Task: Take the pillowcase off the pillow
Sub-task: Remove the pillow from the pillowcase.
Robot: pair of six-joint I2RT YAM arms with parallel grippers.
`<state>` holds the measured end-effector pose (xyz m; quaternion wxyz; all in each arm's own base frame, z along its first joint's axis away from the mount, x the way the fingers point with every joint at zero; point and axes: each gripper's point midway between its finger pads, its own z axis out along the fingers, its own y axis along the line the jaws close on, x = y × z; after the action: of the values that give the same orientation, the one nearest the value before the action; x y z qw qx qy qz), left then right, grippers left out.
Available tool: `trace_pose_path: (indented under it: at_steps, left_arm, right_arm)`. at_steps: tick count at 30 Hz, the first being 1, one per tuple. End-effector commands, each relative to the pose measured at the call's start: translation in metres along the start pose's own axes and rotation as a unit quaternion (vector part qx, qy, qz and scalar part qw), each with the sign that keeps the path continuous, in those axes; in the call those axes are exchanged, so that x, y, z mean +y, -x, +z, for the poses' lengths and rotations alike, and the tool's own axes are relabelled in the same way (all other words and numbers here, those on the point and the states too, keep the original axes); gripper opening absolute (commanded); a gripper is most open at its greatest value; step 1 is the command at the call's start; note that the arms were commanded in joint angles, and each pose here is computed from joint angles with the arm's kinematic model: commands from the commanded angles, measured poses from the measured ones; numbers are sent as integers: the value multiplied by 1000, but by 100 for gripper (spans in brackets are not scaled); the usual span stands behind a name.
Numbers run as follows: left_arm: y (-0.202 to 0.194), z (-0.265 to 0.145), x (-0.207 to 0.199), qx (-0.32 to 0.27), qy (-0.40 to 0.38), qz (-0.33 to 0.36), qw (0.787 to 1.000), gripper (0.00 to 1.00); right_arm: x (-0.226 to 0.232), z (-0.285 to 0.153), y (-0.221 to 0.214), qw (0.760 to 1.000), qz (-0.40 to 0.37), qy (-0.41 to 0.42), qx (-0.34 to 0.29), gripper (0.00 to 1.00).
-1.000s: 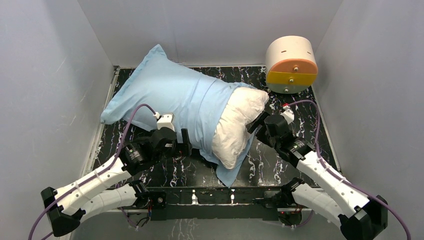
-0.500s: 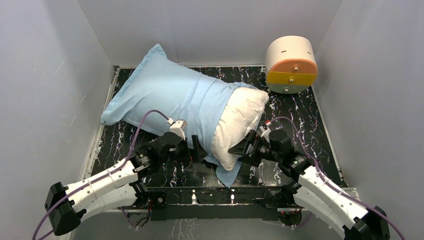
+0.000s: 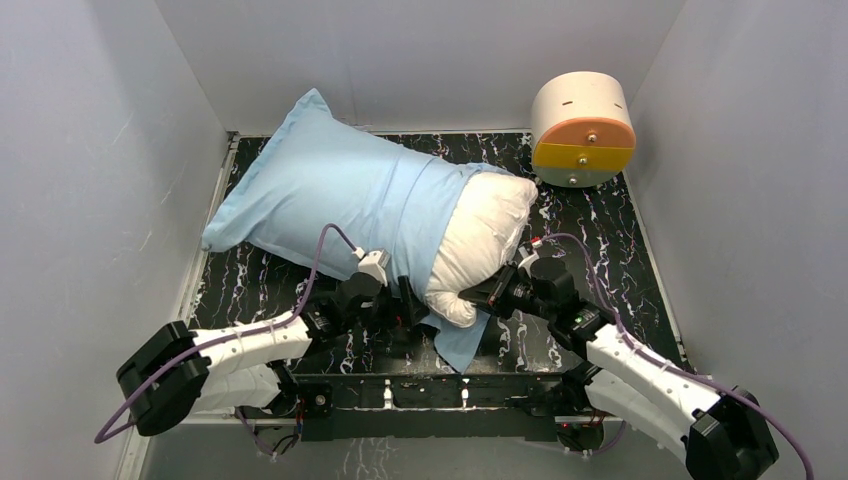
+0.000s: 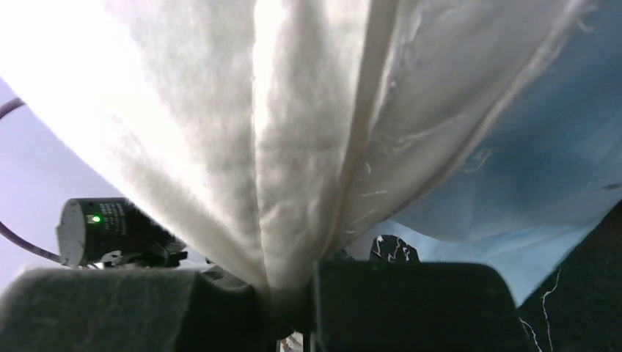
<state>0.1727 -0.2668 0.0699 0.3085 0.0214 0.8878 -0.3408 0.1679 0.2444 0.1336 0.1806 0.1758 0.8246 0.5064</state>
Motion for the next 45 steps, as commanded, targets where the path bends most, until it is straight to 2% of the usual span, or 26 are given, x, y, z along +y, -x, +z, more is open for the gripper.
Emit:
trace_pose_path:
  at_steps: [1, 2, 4, 6, 10, 14, 17, 19, 21, 24, 27, 30, 31, 32, 37, 40, 45]
  left_arm:
    - [46, 9, -25, -107, -48, 20, 993, 75]
    - [50, 9, -30, -116, -60, 27, 991, 65]
    - [57, 7, -36, -129, -70, 38, 989, 53]
    - [65, 3, -38, -139, -63, 47, 987, 25]
    - [81, -10, -41, -168, -56, 58, 983, 0]
    - [87, -21, -40, -177, -49, 63, 981, 0]
    - [90, -31, 7, -186, 78, 28, 979, 0]
    - [90, -46, 45, -197, 173, 17, 965, 0]
    - [89, -62, 68, -201, 227, 29, 952, 0]
    - [88, -81, 86, -203, 267, 43, 941, 0]
    - [90, -98, 99, -211, 301, 50, 929, 0]
    - [97, -100, 85, -207, 271, 84, 936, 0]
    - [100, -100, 76, -203, 253, 92, 941, 4]
    - [103, -100, 67, -201, 237, 96, 946, 16]
    - [124, -109, 36, -210, 199, 110, 951, 69]
    - [139, -120, 19, -221, 185, 121, 950, 81]
    - [154, -125, -10, -219, 148, 158, 952, 92]
  right_arm:
    - [20, -9, 28, 996, 13, 24, -82, 2]
    - [23, -12, 29, 996, 15, 25, -87, 1]
    - [19, -18, 32, 995, 31, 6, -96, 0]
    - [31, -24, 36, 993, 34, 15, -108, 0]
    - [47, -36, 46, 990, 40, 25, -136, 0]
    - [56, -42, 45, 989, 66, 19, -130, 0]
    - [72, -50, 45, 989, 67, 21, -127, 0]
    - [70, -58, 54, 987, 51, -6, -153, 0]
    - [58, -68, 66, 979, 42, -51, -192, 0]
    - [44, -82, 78, 967, 33, -90, -236, 0]
    - [29, -85, 79, 962, 41, -104, -250, 0]
    - [15, -77, 70, 966, 54, -104, -231, 0]
    - [14, -74, 68, 968, 55, -101, -224, 0]
    - [10, -72, 65, 969, 57, -102, -218, 0]
    - [0, -74, 65, 966, 59, -120, -223, 21]
    - [4, -82, 70, 962, 48, -124, -239, 30]
    - [9, -96, 79, 954, 28, -134, -266, 52]
